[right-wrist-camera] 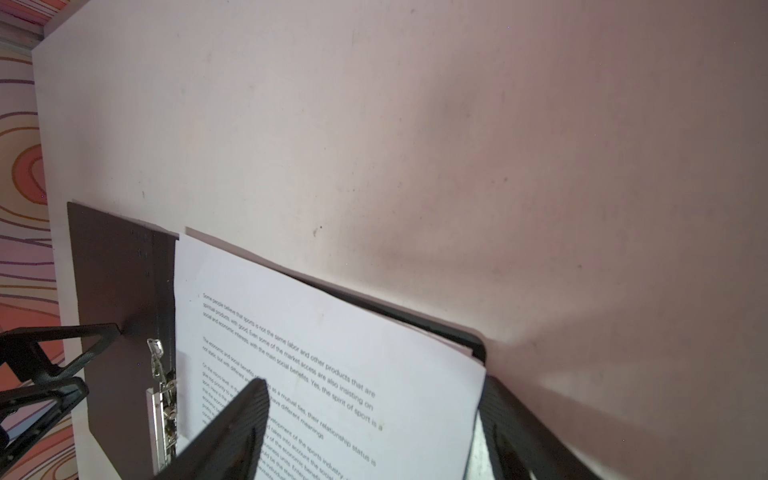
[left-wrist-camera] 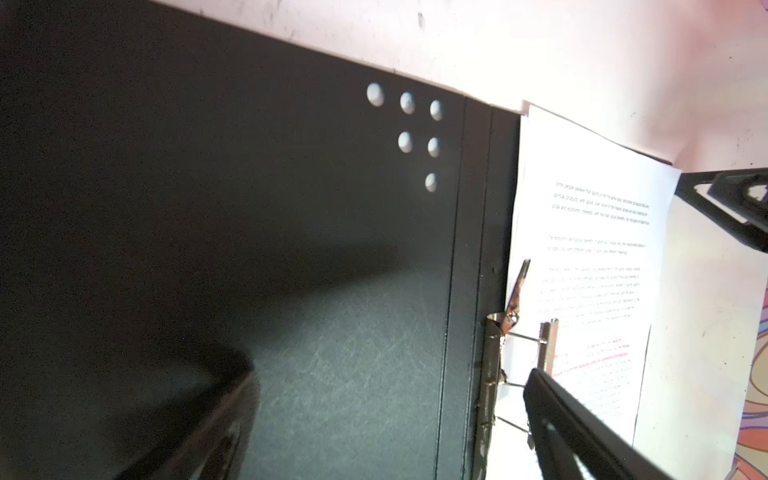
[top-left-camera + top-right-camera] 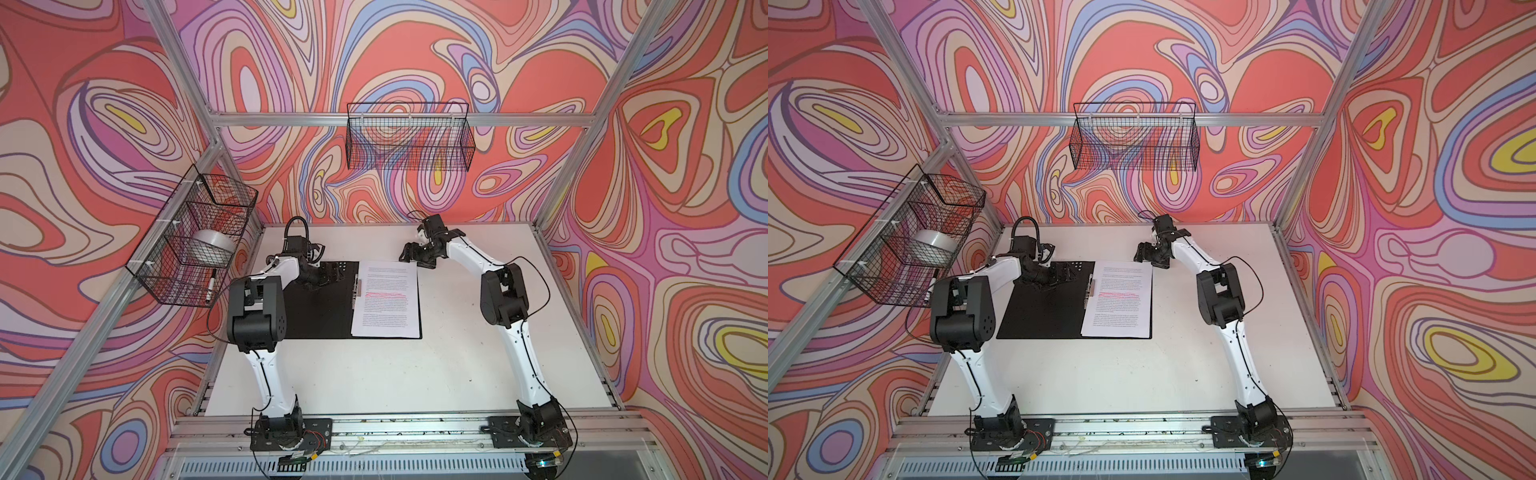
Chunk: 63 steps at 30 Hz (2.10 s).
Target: Put the files into the folder
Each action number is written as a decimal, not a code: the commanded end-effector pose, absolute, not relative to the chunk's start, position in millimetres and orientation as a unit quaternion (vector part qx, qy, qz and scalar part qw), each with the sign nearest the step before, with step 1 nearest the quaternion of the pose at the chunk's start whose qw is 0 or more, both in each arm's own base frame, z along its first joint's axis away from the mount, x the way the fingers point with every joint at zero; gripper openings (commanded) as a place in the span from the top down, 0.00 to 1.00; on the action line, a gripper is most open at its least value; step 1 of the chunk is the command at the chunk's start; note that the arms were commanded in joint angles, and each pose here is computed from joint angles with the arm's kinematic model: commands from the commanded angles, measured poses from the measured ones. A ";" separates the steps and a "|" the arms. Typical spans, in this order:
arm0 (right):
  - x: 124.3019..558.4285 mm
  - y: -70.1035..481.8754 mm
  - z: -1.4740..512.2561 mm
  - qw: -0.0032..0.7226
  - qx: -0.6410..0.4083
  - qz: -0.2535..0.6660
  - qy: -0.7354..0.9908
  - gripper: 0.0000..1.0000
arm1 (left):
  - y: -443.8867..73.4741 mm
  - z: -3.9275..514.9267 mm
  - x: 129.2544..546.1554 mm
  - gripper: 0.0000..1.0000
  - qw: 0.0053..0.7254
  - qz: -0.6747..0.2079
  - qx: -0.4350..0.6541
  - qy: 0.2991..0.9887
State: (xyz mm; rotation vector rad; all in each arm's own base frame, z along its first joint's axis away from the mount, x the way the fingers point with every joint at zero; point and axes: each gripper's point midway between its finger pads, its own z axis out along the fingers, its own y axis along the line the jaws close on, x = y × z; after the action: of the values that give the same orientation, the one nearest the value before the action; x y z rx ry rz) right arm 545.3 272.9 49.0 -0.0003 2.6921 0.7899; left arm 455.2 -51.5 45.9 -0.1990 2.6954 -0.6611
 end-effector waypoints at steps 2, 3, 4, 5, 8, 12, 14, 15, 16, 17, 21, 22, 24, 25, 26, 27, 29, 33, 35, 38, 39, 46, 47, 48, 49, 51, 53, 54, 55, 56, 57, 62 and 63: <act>539.8 285.6 45.1 0.156 -0.012 0.287 0.945 0.17 | -54.2 32.5 450.1 0.00 0.151 -0.238 -0.078 0.956; 539.0 285.5 42.5 0.154 -0.013 0.286 0.946 0.17 | -54.2 31.8 449.9 0.00 0.150 -0.238 -0.079 0.956; 538.6 285.3 40.9 0.151 -0.012 0.286 0.946 0.17 | -54.2 31.4 450.0 0.00 0.149 -0.238 -0.080 0.956; 537.9 285.8 40.4 0.150 -0.014 0.287 0.946 0.17 | -54.4 31.0 449.8 0.00 0.148 -0.239 -0.080 0.956; 537.1 285.6 36.2 0.146 -0.011 0.284 0.948 0.17 | -54.5 31.0 449.8 0.00 0.148 -0.239 -0.081 0.956; 543.2 272.5 40.7 0.168 0.000 0.248 0.954 0.17 | -54.1 31.0 450.3 0.00 0.148 -0.238 -0.081 0.957; 548.6 263.2 47.9 0.187 0.008 0.225 0.956 0.16 | -54.0 31.1 450.1 0.00 0.148 -0.237 -0.081 0.957; 550.8 259.6 54.1 0.198 0.014 0.216 0.956 0.16 | -54.1 31.9 450.3 0.00 0.149 -0.238 -0.081 0.956; 553.3 256.1 59.5 0.208 0.018 0.211 0.955 0.16 | -53.8 32.5 450.2 0.00 0.150 -0.237 -0.080 0.957; 555.3 252.9 67.5 0.220 0.022 0.207 0.953 0.15 | -53.4 33.5 450.3 0.00 0.151 -0.236 -0.079 0.957; 549.5 242.6 99.5 0.246 0.033 0.195 0.949 0.15 | -48.2 41.1 451.0 0.00 0.160 -0.219 -0.079 0.959; 545.0 240.5 105.3 0.249 0.035 0.195 0.948 0.15 | -47.1 43.4 450.9 0.00 0.161 -0.216 -0.079 0.960; 526.3 241.4 115.7 0.242 0.034 0.210 0.947 0.17 | -47.2 49.7 450.2 0.00 0.165 -0.218 -0.076 0.959; 516.0 244.0 119.9 0.239 0.029 0.214 0.947 0.17 | -48.3 52.2 449.7 0.00 0.166 -0.221 -0.074 0.958; 501.7 248.1 124.4 0.233 0.020 0.215 0.948 0.18 | -49.7 55.8 449.3 0.00 0.168 -0.226 -0.073 0.957; 484.9 253.9 126.6 0.225 0.008 0.213 0.951 0.18 | -50.8 59.2 449.5 0.00 0.171 -0.229 -0.073 0.956; 449.0 267.8 128.0 0.202 -0.020 0.211 0.956 0.19 | -51.7 63.4 449.4 0.00 0.174 -0.233 -0.074 0.954; 372.4 298.2 128.1 0.164 -0.076 0.196 0.964 0.21 | -53.3 71.9 450.7 0.00 0.179 -0.237 -0.073 0.952; 340.1 310.3 127.9 0.151 -0.089 0.200 0.964 0.23 | -53.7 75.5 452.2 0.00 0.185 -0.240 -0.072 0.950; 298.1 326.7 125.7 0.140 -0.112 0.197 0.964 0.26 | -54.2 78.8 453.6 0.00 0.190 -0.242 -0.074 0.948; 285.6 330.0 123.7 0.137 -0.117 0.191 0.965 0.27 | -53.2 79.1 454.1 0.00 0.192 -0.242 -0.077 0.948; 224.9 349.9 90.3 0.097 -0.149 0.161 0.971 0.31 | -53.1 75.8 449.1 0.00 0.190 -0.247 -0.089 0.946; 222.1 351.3 85.5 0.095 -0.153 0.152 0.972 0.31 | -52.6 74.3 448.0 0.00 0.188 -0.246 -0.092 0.946; 220.6 353.2 81.2 0.093 -0.155 0.147 0.972 0.31 | -51.4 72.4 446.8 0.00 0.185 -0.243 -0.097 0.947; 221.5 356.3 80.9 0.095 -0.157 0.145 0.972 0.31 | -49.2 69.3 445.0 0.00 0.181 -0.236 -0.105 0.949; 230.1 363.9 86.6 0.111 -0.158 0.144 0.970 0.31 | -45.5 62.3 440.1 0.00 0.167 -0.225 -0.118 0.953; 242.6 376.9 96.9 0.133 -0.163 0.151 0.966 0.31 | -44.9 56.8 433.5 0.00 0.150 -0.223 -0.124 0.955; 249.9 383.0 103.3 0.143 -0.167 0.152 0.964 0.30 | -45.1 54.9 430.3 0.00 0.144 -0.222 -0.126 0.956; 258.5 388.9 106.6 0.150 -0.171 0.149 0.962 0.31 | -44.6 52.3 426.0 0.00 0.136 -0.223 -0.129 0.956; 266.9 395.1 107.8 0.153 -0.177 0.146 0.961 0.31 | -45.7 52.2 422.4 0.00 0.134 -0.229 -0.130 0.955; 274.8 400.0 108.6 0.156 -0.181 0.142 0.961 0.31 | -46.9 52.0 419.1 0.00 0.133 -0.232 -0.128 0.955; 330.6 426.3 116.1 0.178 -0.182 0.167 0.952 0.31 | -42.4 52.8 404.7 0.02 0.143 -0.219 -0.117 0.958; 342.2 428.0 117.1 0.179 -0.179 0.177 0.951 0.31 | -39.9 51.6 401.9 0.02 0.138 -0.216 -0.124 0.959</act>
State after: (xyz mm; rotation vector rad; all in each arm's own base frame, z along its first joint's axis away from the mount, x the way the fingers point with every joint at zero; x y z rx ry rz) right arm 312.7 437.7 126.4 -0.5056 2.6792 0.5271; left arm 413.0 -45.0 48.0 -0.3496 2.7552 -0.6524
